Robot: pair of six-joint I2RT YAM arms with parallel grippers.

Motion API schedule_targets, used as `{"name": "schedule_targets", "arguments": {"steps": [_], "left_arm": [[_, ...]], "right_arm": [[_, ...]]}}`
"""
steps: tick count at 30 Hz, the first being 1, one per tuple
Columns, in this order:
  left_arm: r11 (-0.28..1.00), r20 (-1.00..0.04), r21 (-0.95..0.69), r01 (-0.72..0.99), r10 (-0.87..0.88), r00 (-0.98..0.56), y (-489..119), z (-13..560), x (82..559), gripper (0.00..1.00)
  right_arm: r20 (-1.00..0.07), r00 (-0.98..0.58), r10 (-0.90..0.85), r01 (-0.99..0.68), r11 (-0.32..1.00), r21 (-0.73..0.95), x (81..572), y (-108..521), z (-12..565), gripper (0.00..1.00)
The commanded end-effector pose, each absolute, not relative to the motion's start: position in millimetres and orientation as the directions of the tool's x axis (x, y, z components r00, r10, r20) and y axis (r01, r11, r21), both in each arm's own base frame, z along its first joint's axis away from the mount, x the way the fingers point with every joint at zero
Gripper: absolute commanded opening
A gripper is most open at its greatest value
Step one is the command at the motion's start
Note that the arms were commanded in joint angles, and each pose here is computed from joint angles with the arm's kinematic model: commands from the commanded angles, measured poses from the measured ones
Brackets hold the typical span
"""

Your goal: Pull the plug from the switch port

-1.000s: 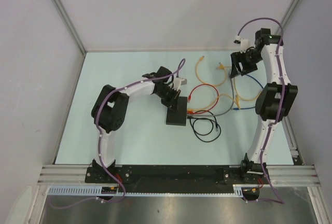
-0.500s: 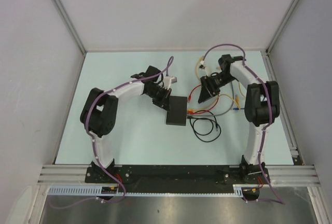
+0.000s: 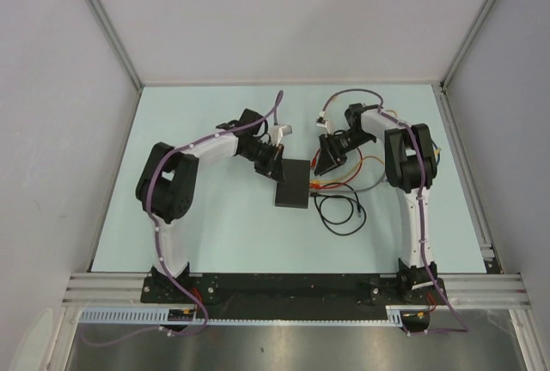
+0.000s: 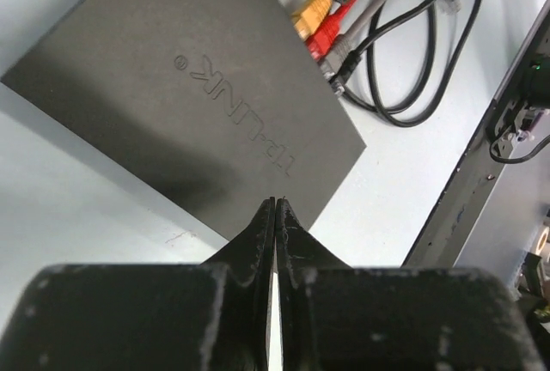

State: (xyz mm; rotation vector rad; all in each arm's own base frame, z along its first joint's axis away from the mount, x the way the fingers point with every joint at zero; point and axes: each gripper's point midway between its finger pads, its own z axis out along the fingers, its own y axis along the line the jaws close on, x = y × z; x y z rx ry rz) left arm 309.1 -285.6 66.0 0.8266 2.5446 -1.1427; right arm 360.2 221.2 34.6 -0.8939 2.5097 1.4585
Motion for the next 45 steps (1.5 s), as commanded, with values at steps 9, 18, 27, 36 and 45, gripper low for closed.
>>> {"name": "schedule_targets", "arguments": {"steps": [9, 18, 27, 36, 45], "left_arm": [[0.603, -0.387, -0.546, 0.582, 0.435, -0.813, -280.0, 33.8, 320.2, 0.03], [0.598, -0.377, -0.528, 0.603, 0.471, -0.797, -285.5, 27.9, 314.1, 0.02], [0.593, -0.382, -0.523, 0.612, 0.479, -0.790, -287.7, 28.9, 315.6, 0.02], [0.593, -0.378, -0.528, 0.608, 0.477, -0.794, -289.4, 27.4, 316.0, 0.02], [0.596, -0.378, -0.526, 0.607, 0.476, -0.794, -289.1, 27.1, 316.2, 0.02]], "right_arm": [[-0.349, -0.790, -0.504, -0.541, 0.304, 0.784, 344.5, 245.7, 13.2, 0.47], [-0.325, -0.801, -0.502, -0.516, 0.305, 0.800, 336.2, 240.8, 11.9, 0.43], [-0.310, -0.808, -0.501, -0.496, 0.295, 0.817, 335.1, 237.3, 11.9, 0.42], [-0.283, -0.811, -0.513, -0.475, 0.293, 0.830, 331.5, 236.6, 7.8, 0.35], [-0.228, -0.836, -0.499, -0.448, 0.380, 0.809, 339.6, 239.8, -5.7, 0.37]]}}
